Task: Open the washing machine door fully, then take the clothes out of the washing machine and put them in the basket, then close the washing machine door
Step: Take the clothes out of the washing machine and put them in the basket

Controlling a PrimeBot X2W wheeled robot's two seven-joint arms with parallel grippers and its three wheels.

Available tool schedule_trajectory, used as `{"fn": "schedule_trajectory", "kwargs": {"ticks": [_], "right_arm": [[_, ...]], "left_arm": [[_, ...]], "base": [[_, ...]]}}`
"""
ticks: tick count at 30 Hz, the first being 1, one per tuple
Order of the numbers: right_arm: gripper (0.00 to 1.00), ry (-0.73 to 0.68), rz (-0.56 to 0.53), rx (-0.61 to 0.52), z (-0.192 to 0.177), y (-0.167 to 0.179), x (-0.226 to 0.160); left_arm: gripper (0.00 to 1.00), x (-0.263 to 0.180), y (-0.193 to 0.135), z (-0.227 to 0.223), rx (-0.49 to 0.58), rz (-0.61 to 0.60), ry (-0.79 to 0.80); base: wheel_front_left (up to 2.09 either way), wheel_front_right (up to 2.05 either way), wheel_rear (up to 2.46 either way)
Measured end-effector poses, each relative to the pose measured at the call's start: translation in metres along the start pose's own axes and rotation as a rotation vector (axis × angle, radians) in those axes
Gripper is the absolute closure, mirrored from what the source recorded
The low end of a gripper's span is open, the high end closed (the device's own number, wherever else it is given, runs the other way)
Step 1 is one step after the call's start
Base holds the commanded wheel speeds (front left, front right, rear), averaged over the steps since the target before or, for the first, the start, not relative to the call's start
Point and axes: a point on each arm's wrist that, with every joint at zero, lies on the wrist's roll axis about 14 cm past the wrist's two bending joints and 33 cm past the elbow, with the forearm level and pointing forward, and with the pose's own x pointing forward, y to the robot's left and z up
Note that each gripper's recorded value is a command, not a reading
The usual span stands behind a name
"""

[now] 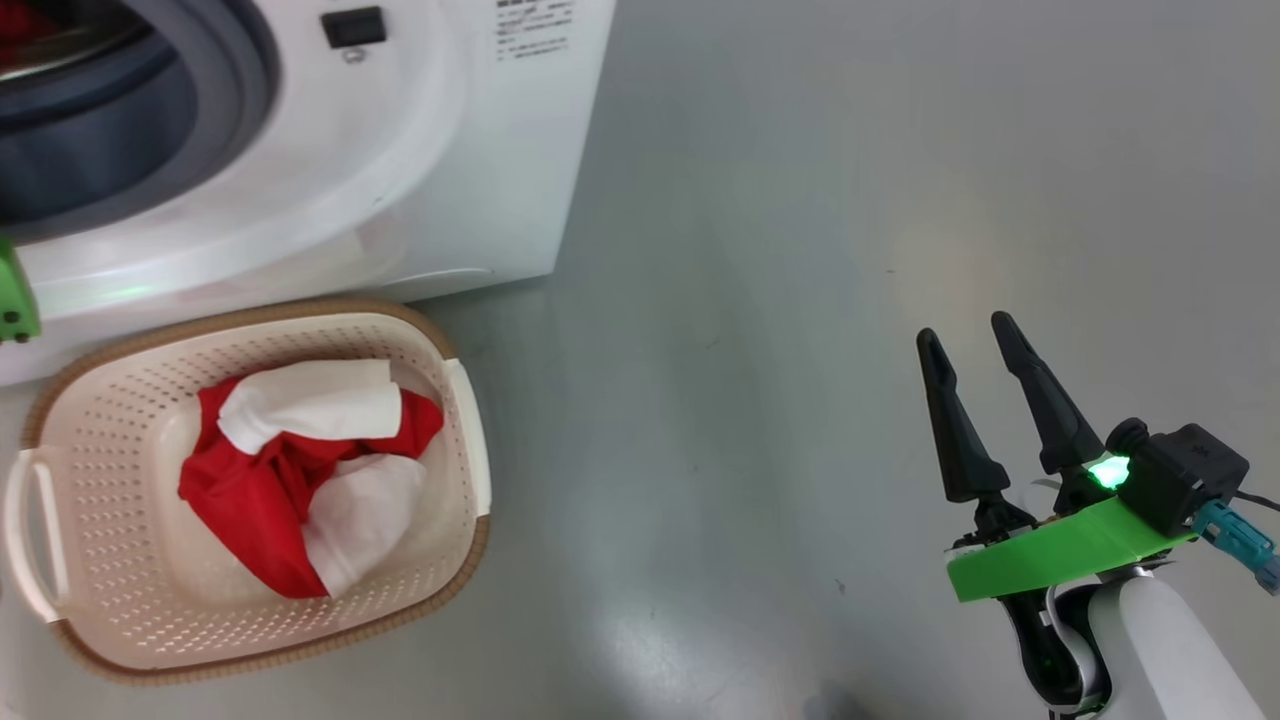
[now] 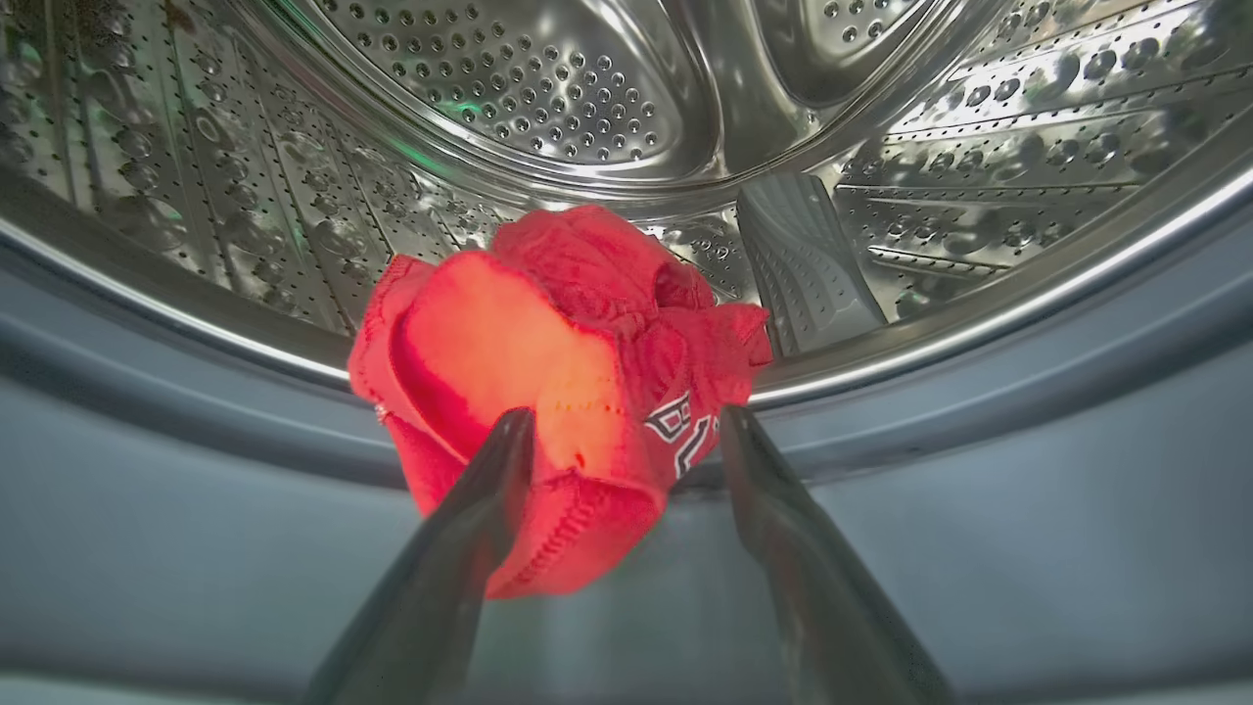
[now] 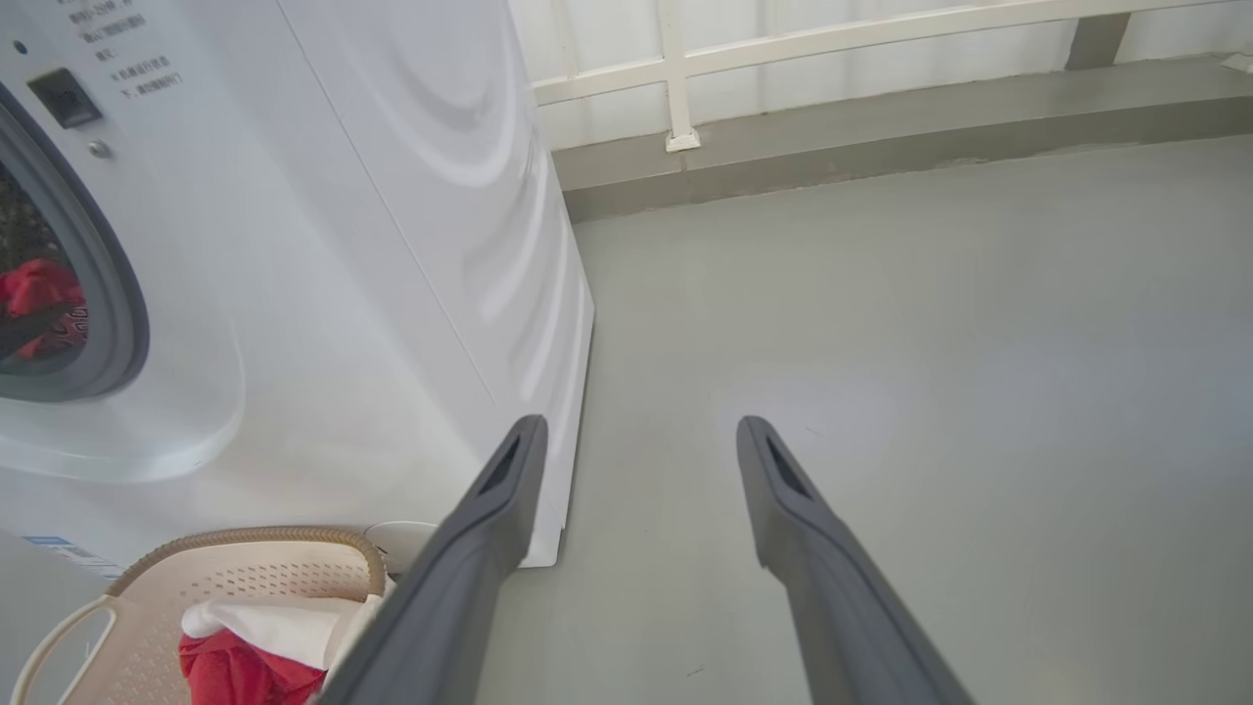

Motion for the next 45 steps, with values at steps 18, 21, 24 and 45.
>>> {"fn": "schedule_trajectory", "kwargs": {"ticks": [18,21,24,45], "right_arm": [[0.00,0.001,-0.020,0.000,0.000,-0.005,0.000],[0.00,-0.006,-0.017,0.005,0.002,-0.003,0.000],[0.00,-0.015,-0.006,0.009,0.005,0.000,0.001],[0.00,-0.073,0.087,0.004,0.029,0.024,-0.010]], "left_arm": [[1.00,0.021,-0.002,-0.010,0.081,0.014,0.063],[1.00,0.018,0.001,-0.006,0.082,0.019,0.060],[1.00,0.015,0.005,0.001,0.058,0.030,0.047],[1.00,-0.083,0.016,0.112,-0.177,0.031,-0.393]], "base": [[0.00,0.00,0.00],[0.00,0.00,0.00],[0.00,0.00,0.00],[0.00,0.00,0.00]]}}
